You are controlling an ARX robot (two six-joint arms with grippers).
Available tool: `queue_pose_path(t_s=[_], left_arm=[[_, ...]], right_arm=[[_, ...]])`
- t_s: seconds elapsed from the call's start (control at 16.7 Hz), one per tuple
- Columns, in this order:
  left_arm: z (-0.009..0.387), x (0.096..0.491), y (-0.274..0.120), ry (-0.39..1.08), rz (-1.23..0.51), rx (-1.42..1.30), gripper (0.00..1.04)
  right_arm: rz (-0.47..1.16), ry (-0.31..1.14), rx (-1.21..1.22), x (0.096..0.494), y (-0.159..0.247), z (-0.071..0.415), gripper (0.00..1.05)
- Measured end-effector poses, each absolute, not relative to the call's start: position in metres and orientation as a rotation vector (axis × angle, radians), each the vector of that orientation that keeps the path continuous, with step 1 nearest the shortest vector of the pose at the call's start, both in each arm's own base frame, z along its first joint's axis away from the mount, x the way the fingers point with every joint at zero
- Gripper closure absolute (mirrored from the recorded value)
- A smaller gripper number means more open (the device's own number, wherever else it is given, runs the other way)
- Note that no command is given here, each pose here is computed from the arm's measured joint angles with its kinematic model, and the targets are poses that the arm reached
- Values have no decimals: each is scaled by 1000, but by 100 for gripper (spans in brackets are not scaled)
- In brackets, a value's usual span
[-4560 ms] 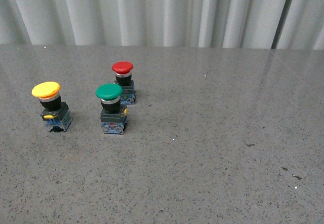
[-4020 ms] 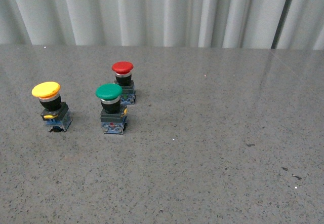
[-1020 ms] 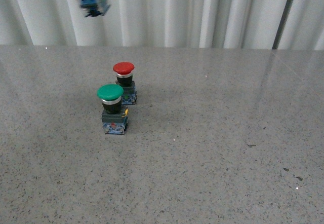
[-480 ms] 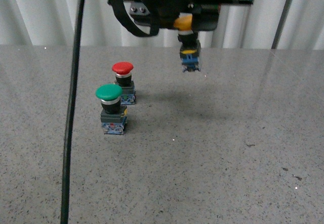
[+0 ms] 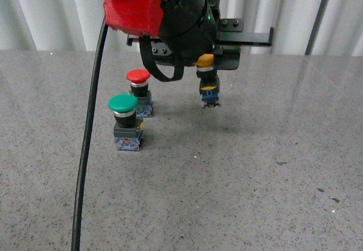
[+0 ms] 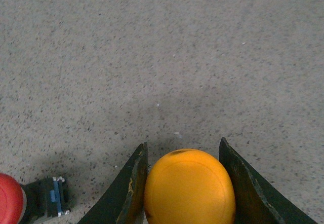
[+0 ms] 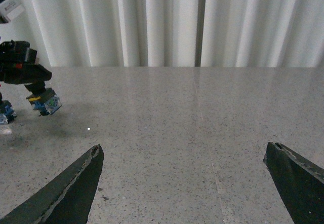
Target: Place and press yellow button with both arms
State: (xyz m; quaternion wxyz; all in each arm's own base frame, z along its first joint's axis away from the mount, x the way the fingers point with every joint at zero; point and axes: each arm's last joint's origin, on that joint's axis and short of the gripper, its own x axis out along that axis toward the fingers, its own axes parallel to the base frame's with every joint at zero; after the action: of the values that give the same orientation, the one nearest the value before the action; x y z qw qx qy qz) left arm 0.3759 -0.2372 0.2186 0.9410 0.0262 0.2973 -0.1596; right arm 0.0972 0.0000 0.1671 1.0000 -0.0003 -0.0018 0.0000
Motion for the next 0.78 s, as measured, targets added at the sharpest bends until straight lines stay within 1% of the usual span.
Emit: queue_pose_path(t_s=[0.36,0.78], left_arm=[[189,362,-278,665,-348,62,70],[190,369,-267,654,-259,59,70]], right_arm=[[0,-4,-1,97,0,167,7],[0,-4,-1,97,0,167,7]])
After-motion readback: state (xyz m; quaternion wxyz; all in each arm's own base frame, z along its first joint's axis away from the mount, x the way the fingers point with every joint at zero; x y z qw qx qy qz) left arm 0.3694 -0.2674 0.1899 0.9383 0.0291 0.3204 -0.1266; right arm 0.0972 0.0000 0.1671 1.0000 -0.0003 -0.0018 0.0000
